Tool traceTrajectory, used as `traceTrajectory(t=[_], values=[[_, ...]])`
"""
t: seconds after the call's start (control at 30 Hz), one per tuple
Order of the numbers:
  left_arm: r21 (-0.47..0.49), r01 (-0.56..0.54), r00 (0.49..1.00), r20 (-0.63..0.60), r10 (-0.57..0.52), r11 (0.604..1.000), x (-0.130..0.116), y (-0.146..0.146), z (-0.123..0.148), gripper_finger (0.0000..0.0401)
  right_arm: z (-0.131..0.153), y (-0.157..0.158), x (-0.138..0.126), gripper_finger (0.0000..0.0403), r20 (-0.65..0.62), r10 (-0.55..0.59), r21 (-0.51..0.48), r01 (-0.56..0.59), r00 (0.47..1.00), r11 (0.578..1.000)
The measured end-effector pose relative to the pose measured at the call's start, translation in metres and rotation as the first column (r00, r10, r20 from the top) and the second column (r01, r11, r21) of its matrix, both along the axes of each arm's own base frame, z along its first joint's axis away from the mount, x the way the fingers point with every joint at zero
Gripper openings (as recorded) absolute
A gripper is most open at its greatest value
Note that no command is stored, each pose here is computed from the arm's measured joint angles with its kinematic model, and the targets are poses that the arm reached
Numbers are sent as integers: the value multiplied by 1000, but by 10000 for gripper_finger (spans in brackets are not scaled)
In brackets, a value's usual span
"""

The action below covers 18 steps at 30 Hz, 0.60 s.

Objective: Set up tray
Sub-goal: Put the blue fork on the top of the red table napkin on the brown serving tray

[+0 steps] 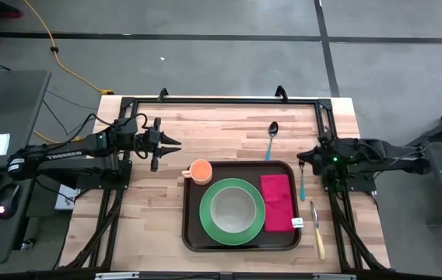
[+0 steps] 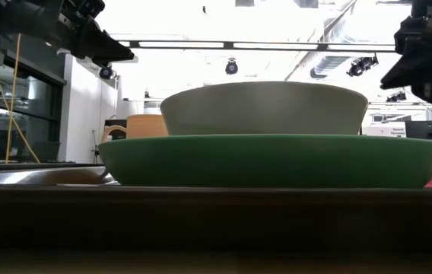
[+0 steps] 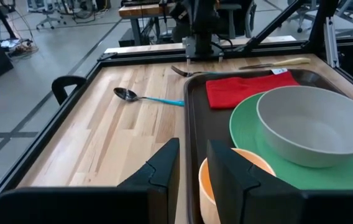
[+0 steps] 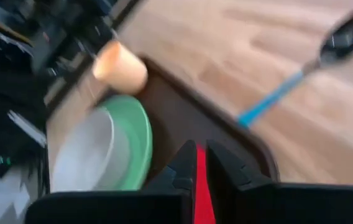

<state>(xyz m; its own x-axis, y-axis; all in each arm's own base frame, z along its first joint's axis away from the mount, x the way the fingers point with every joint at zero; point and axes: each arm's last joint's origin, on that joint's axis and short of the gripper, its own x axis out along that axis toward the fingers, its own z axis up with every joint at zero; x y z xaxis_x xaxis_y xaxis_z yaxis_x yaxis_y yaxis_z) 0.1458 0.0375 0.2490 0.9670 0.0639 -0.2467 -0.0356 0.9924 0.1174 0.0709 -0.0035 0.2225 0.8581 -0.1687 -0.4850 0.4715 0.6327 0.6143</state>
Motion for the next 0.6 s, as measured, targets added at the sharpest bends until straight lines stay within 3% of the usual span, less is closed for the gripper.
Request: traceTrajectory(t=[0.27,0.47,0.6], values=[[-1,0,1000,-2,0,1000,0,0,0,113,15,3,3,48,-316,8,151,42,949,988],[-1,0,1000,-3,0,1000,0,0,0,113,10,8,22,84,-437,71,351,98,897,931],[7,-2,1000,-5,2,1000,0,0,0,113,3,10,32,102,-516,108,383,117,850,916]])
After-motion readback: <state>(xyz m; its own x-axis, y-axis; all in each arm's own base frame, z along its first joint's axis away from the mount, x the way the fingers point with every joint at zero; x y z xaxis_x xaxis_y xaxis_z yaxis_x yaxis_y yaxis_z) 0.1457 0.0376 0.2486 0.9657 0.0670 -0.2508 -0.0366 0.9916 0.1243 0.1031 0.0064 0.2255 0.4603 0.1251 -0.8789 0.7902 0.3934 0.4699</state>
